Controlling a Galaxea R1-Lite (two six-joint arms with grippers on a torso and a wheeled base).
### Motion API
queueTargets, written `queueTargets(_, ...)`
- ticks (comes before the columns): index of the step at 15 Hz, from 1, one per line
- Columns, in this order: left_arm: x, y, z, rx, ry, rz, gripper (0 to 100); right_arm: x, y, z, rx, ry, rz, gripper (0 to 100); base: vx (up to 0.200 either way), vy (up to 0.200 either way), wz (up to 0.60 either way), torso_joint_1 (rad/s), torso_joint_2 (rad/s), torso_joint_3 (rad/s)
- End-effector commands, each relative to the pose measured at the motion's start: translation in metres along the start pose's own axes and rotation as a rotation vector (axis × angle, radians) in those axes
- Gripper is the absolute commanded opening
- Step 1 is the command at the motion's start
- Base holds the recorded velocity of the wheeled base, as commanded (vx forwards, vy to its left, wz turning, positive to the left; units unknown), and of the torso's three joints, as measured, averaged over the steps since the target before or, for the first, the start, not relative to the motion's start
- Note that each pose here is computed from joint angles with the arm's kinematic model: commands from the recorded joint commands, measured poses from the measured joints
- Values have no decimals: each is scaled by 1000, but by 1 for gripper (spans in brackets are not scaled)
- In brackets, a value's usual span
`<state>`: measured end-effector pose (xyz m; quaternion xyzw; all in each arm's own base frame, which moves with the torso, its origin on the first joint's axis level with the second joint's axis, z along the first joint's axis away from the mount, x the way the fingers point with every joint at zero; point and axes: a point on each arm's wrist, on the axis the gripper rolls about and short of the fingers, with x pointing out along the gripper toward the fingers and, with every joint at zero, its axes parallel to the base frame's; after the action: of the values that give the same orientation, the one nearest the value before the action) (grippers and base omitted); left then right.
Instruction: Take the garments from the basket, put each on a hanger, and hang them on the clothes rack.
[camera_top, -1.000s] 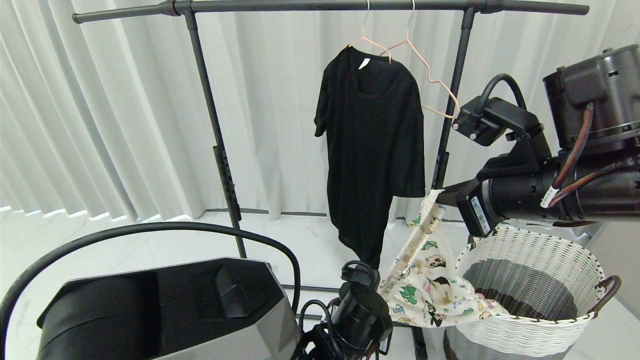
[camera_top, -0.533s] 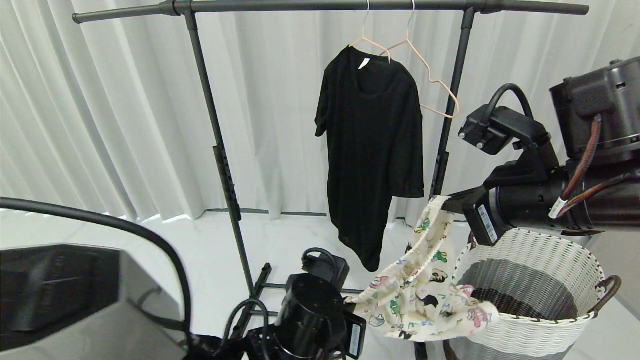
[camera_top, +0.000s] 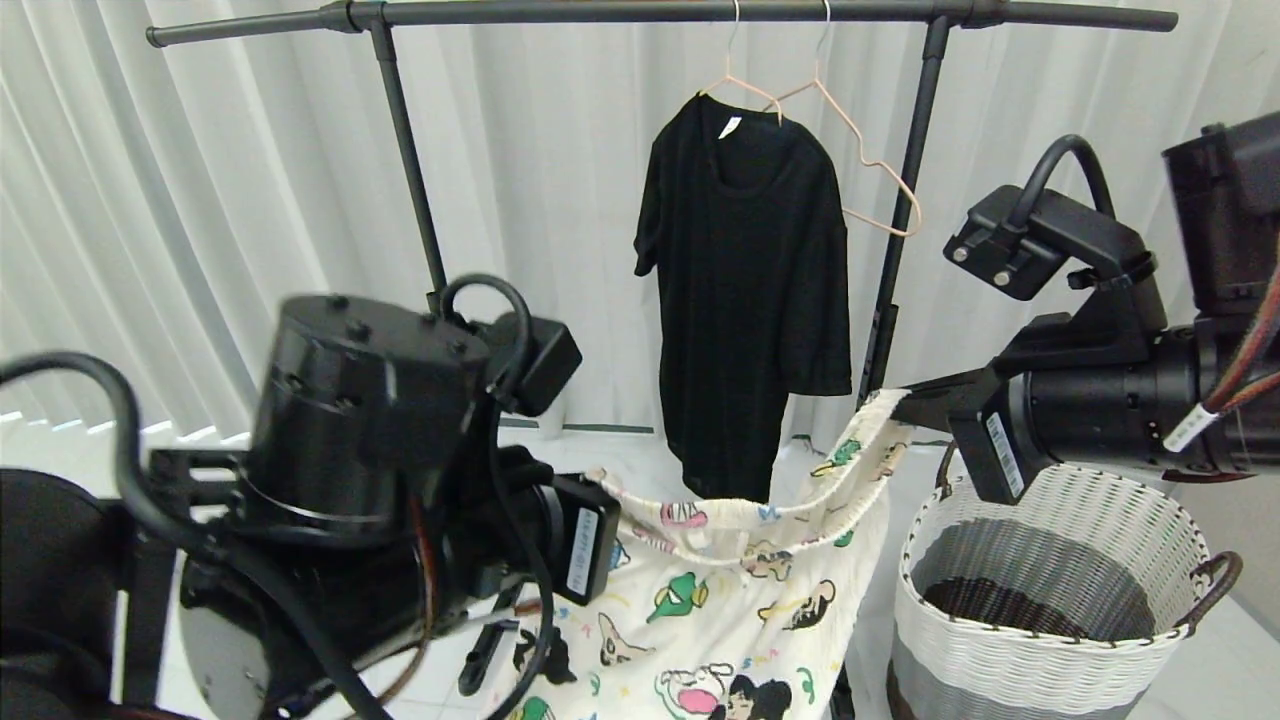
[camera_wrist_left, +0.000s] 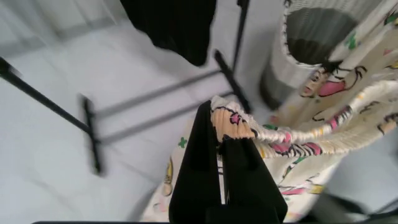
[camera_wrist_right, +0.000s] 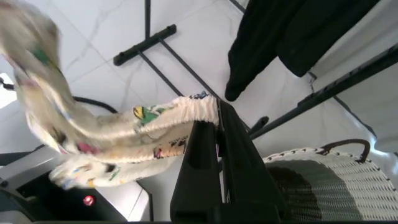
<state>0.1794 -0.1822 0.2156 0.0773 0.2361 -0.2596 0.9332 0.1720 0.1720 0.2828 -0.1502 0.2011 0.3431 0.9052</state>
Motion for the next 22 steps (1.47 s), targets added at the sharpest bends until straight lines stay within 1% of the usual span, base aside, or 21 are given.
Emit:
queueTargets(1,-33,19,34,116,-123,22,0,-13,-1,-3,10,-11,0,0,0,0,0,0,0,0)
queueTargets(2,-35,21,41,179,-147,-2,0,-23,-1,-5,11,-5,2,0,0,0,0,0,0,0)
queueTargets(3,-40,20,50,189,-183,-30,0,-31,-2,-3,11,-21,7,0,0,0,0,0,0,0)
queueTargets(5,-53,21,71,180,-256,-39,0,-47,-6,18,18,-103,1,0,0,0,0,0,0,0)
queueTargets(6,-61,22,77,177,-274,-39,0,-53,-7,26,20,-119,-1,0,0,0,0,0,0,0)
queueTargets(8,-82,24,87,177,-283,-58,0,-66,-10,40,22,-140,-3,0,0,0,0,0,0,0)
queueTargets(9,-89,24,87,180,-285,-83,0,-67,-10,43,22,-148,-4,0,0,0,0,0,0,0)
queueTargets(10,-109,20,81,199,-281,-159,0,-70,-11,49,24,-169,-7,0,0,0,0,0,0,0)
queueTargets(11,-121,16,77,213,-273,-203,0,-71,-11,50,24,-175,-5,0,0,0,0,0,0,0)
queueTargets(12,-128,13,74,224,-272,-230,0,-72,-11,50,23,-178,-4,0,0,0,0,0,0,0)
queueTargets(15,-132,13,73,228,-279,-235,0,-79,-9,50,21,-192,3,0,0,0,0,0,0,0)
queueTargets(17,-128,11,74,242,-273,-235,0,-95,-8,42,11,-157,18,0,0,0,0,0,0,0)
queueTargets(18,-120,9,76,259,-267,-230,0,-106,-8,36,6,-135,27,0,0,0,0,0,0,0)
queueTargets(19,-115,7,80,276,-278,-228,0,-119,-7,29,-1,-114,45,0,0,0,0,0,0,0)
queueTargets(20,-108,4,85,275,-298,-226,0,-131,-4,22,-14,-94,69,0,0,0,0,0,0,0)
queueTargets(22,-93,-2,96,270,-351,-231,0,-149,5,10,-61,-50,159,0,0,0,0,0,0,0)
